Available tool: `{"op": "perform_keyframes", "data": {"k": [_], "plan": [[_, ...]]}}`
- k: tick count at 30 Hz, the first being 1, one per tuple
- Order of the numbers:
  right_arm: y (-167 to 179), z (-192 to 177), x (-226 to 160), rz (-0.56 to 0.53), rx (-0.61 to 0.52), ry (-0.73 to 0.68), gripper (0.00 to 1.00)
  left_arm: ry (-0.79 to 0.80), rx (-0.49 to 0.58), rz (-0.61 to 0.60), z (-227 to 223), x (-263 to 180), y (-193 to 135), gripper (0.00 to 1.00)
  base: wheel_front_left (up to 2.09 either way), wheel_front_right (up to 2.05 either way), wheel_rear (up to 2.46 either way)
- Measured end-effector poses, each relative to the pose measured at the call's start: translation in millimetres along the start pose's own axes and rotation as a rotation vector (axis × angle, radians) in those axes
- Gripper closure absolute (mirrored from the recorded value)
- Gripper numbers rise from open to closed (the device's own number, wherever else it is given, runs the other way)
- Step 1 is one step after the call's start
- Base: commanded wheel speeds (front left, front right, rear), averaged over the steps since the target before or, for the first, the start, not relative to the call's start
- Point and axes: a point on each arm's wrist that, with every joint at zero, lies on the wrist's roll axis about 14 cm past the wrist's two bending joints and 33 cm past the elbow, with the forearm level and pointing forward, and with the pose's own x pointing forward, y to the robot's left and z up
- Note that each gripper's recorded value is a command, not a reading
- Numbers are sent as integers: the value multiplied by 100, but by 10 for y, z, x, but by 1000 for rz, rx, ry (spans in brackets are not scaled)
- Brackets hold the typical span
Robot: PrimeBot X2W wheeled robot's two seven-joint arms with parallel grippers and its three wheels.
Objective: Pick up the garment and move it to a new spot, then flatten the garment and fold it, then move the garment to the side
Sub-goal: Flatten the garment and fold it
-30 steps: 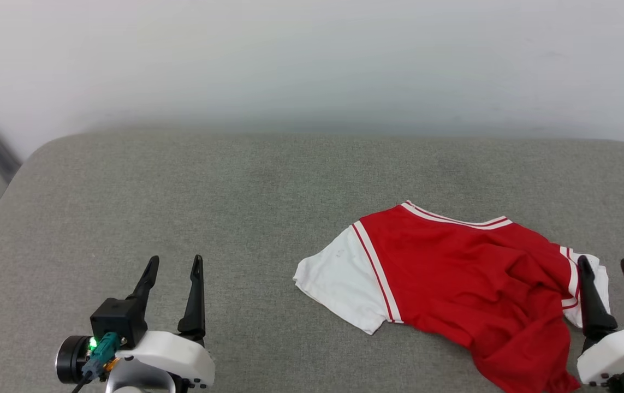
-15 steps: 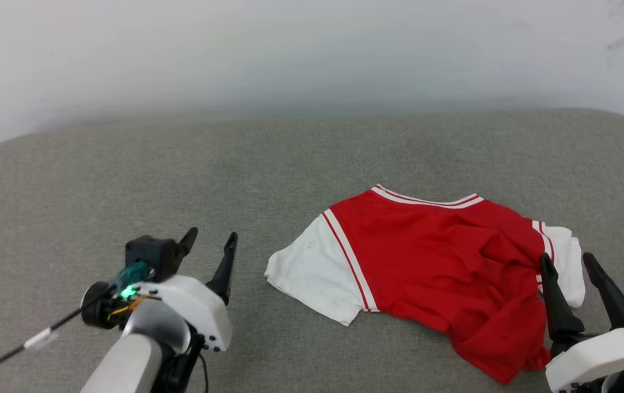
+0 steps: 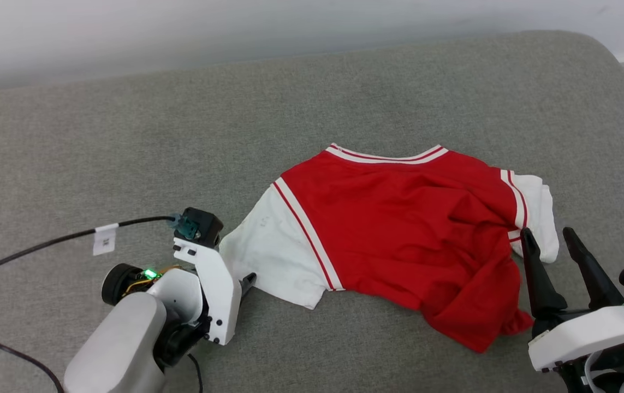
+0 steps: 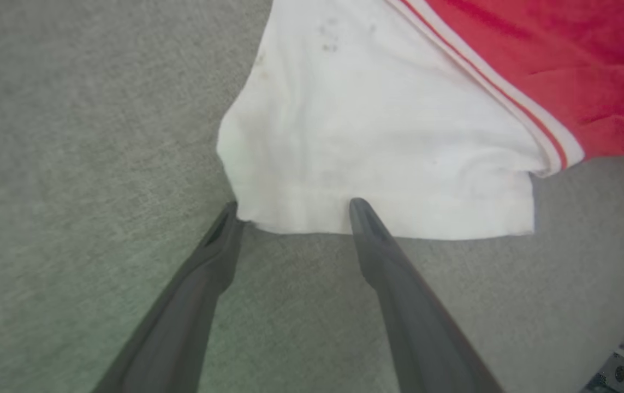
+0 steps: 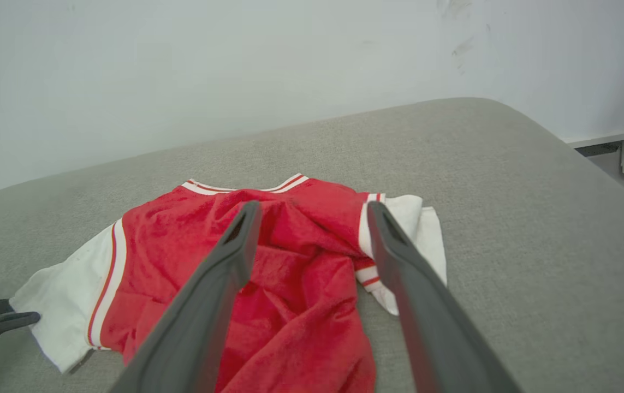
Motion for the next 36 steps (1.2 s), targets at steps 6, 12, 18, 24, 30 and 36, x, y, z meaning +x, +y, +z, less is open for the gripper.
{"op": "perform_keyframes", "data": {"k": [6,12,18,24,30,36], "plan": [[-114,-85,-6,-37,9,18,0,160,58,-53,-165,156,-90,20,0,0,0],[-146,-27,-13,-46,10,-5,0,126,26,-50,-148,182,-156,100,0,0,0],[-155,63,-19,-45,13,-25,0,-24,-46,50,-46,50,-5,100,0,0,0],[-282,134,-16,-61,44,-23,0,-190,-112,172,128,-260,283,100,0,0,0],[-678,-8,30,-121,101,113,0,-295,-124,261,210,-617,506,100,0,0,0],[-957,-229,257,-144,138,358,0,-377,-92,282,380,-809,537,100,0,0,0]]}}
